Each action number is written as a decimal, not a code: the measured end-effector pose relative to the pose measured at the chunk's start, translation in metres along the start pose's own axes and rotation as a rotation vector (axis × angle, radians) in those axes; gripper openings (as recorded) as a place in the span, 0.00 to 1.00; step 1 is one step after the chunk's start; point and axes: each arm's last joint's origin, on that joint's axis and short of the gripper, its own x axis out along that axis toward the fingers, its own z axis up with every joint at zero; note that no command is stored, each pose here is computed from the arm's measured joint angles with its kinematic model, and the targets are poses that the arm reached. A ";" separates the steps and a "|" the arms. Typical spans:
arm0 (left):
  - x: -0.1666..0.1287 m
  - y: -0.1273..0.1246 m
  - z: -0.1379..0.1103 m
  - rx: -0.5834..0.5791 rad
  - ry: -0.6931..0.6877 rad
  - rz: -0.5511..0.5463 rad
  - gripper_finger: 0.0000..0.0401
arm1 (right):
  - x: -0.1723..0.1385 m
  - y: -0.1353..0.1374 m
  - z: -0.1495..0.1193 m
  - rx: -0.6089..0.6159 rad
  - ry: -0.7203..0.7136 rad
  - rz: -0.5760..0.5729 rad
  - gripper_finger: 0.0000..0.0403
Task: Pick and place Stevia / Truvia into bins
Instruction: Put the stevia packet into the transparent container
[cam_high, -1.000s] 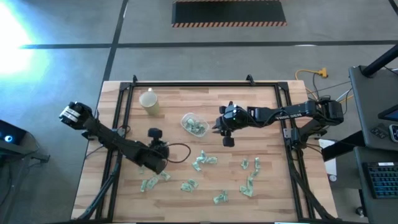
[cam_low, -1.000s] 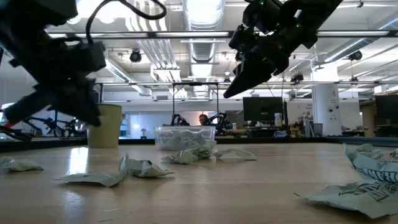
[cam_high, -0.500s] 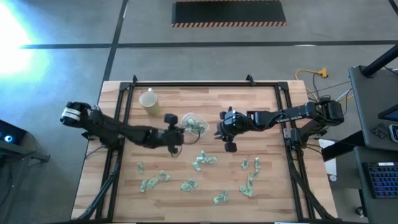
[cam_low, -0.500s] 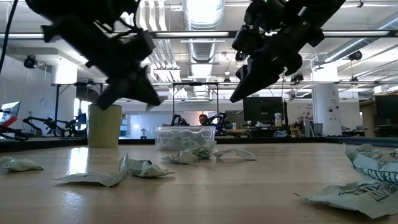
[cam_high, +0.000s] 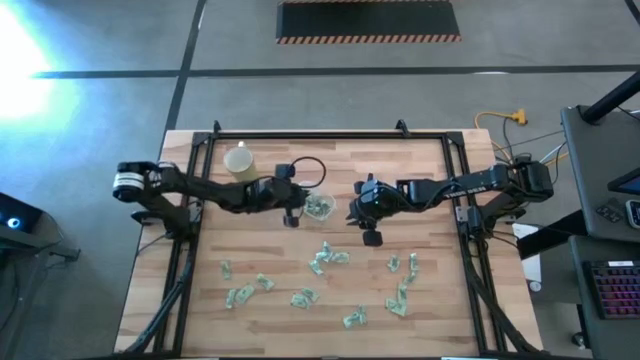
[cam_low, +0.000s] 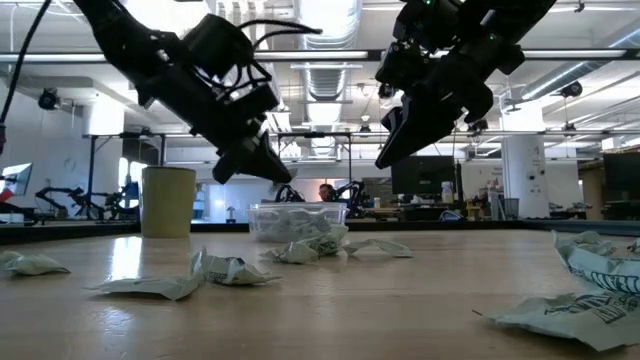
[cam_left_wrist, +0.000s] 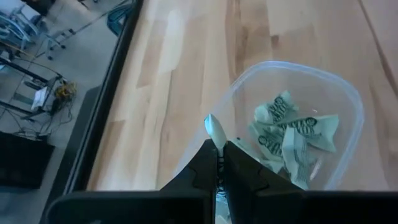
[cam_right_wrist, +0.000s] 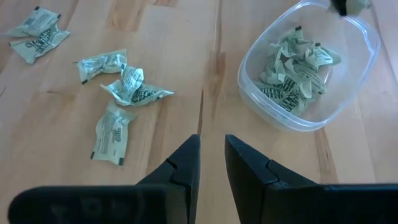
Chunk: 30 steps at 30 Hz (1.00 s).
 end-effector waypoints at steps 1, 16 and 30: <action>0.002 -0.001 -0.002 0.002 0.010 -0.003 0.00 | 0.000 0.000 0.000 0.003 0.001 0.000 0.16; 0.010 -0.003 -0.002 0.007 0.016 -0.005 0.01 | 0.000 0.000 -0.002 0.014 0.022 0.002 0.17; 0.008 -0.001 -0.001 0.020 0.014 0.013 0.32 | 0.003 0.004 -0.010 0.052 0.020 0.011 0.20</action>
